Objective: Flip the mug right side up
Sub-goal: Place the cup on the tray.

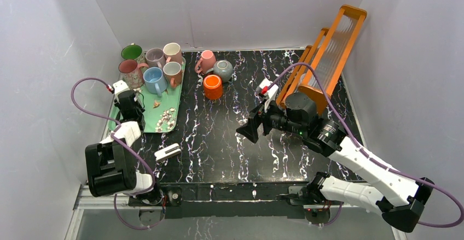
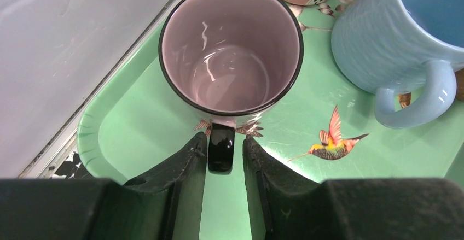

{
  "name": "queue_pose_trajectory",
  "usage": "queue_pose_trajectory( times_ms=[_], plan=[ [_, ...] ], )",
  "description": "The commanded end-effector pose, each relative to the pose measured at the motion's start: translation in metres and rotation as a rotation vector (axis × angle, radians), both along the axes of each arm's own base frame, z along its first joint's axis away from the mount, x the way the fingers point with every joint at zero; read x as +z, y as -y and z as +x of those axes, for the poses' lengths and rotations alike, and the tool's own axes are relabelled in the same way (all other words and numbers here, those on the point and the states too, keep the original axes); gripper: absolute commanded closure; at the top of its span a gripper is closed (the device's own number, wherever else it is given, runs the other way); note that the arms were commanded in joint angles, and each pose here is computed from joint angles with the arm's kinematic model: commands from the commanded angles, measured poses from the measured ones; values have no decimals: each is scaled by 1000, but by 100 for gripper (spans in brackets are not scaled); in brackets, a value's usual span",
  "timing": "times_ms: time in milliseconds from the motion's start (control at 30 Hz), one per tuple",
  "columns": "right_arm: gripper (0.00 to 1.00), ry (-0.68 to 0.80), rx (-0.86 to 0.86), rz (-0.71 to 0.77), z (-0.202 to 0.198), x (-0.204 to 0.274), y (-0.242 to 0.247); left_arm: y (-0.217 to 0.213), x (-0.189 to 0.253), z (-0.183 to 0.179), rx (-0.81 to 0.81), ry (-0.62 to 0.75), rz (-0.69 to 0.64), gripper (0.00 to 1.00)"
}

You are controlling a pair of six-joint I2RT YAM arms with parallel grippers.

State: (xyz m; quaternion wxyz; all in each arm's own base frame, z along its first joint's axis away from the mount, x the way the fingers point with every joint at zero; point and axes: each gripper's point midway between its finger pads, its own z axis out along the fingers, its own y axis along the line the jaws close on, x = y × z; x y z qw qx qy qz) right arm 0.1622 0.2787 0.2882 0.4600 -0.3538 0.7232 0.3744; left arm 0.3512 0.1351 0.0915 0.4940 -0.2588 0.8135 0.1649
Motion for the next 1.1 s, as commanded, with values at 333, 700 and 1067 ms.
queue_pose_trajectory(
  times_ms=[333, 700, 1067],
  plan=[
    [1, 24, 15, 15, 0, 4, -3, -7, 21, 44, -61, 90, 61, 84],
    [1, 17, 0, 2, 4, 0, -4, -13, 13, 71, -80, 68, 75, 83],
    [1, -51, -80, 4, 13, -8, -5, -6, 23, 57, -61, 38, 11, 64]
  ],
)
